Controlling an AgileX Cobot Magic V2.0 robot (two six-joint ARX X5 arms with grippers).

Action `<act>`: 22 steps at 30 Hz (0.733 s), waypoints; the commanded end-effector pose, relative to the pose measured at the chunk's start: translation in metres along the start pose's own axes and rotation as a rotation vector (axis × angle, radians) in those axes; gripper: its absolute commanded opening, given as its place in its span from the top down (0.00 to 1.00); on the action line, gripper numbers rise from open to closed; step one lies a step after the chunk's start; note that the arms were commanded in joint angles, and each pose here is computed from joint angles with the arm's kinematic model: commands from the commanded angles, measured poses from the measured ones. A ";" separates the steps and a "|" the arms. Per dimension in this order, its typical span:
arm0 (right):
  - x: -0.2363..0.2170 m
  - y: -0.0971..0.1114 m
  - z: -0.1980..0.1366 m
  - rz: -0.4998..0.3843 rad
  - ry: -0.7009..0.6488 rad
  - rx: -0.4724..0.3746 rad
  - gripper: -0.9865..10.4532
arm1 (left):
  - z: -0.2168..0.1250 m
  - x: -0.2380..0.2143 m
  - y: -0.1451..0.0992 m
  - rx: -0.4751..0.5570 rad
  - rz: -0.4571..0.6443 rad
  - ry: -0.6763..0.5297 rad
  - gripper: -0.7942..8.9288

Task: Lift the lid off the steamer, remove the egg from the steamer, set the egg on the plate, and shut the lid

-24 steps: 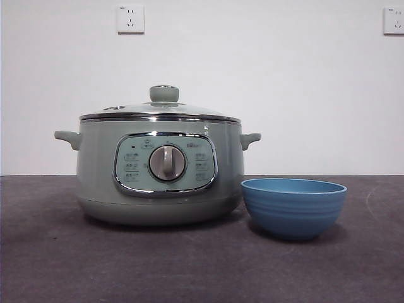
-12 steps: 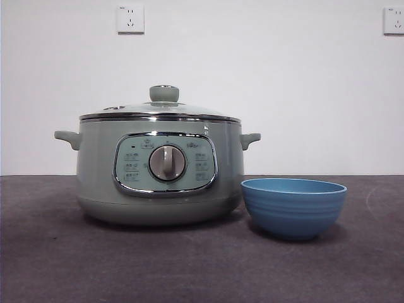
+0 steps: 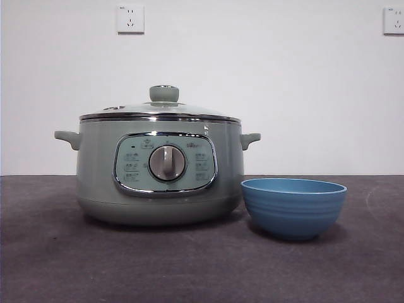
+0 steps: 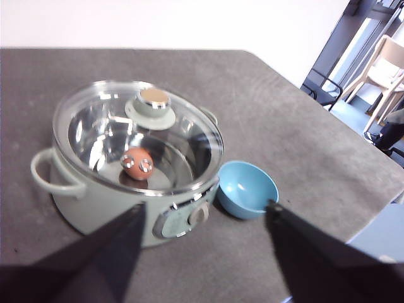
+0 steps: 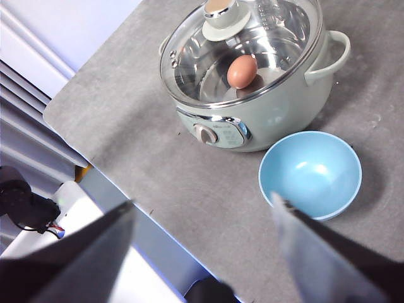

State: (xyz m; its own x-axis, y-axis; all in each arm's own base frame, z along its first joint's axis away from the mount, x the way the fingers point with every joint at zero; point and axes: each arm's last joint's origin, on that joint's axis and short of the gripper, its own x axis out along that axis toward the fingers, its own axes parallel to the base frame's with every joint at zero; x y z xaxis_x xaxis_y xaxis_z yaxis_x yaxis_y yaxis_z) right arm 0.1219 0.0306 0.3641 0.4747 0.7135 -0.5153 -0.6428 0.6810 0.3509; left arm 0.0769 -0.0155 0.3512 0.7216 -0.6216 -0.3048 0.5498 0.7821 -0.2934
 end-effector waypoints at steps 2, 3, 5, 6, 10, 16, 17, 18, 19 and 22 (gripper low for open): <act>0.000 0.000 0.002 -0.001 -0.017 -0.010 0.39 | 0.011 0.006 0.005 0.018 -0.003 -0.012 0.30; 0.000 0.000 0.003 -0.002 -0.022 -0.009 0.39 | 0.014 0.008 0.006 0.016 -0.005 -0.009 0.30; 0.000 0.000 0.004 -0.002 -0.027 -0.009 0.39 | 0.023 0.014 0.010 0.017 -0.014 -0.003 0.30; 0.000 0.000 0.004 -0.003 -0.027 -0.010 0.39 | 0.027 0.018 0.012 0.022 -0.020 -0.004 0.30; 0.001 -0.002 0.004 -0.004 -0.023 -0.005 0.39 | 0.047 0.036 0.018 0.047 -0.057 -0.003 0.30; 0.003 -0.004 0.005 -0.004 -0.016 0.001 0.39 | 0.077 0.077 0.023 0.097 -0.075 0.007 0.30; 0.004 -0.004 0.005 -0.003 -0.014 0.003 0.39 | 0.082 0.087 0.023 0.111 -0.072 0.006 0.30; 0.004 -0.004 0.005 -0.004 -0.013 0.005 0.39 | 0.086 0.096 0.023 0.119 -0.066 0.006 0.30; 0.004 -0.005 0.006 -0.004 -0.012 0.005 0.39 | 0.089 0.105 0.023 0.129 -0.062 0.007 0.30; 0.005 -0.005 0.006 -0.003 -0.009 0.008 0.39 | 0.096 0.136 0.022 0.176 -0.043 0.020 0.30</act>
State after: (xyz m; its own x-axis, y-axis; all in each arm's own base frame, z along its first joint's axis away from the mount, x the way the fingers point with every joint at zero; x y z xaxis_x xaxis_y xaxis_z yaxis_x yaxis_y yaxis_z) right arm 0.1308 0.0314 0.3633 0.4785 0.7130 -0.5125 -0.6375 0.6834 0.3557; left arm 0.2217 -0.0740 0.3935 0.6895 -0.6582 -0.3024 0.6410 0.7488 -0.1685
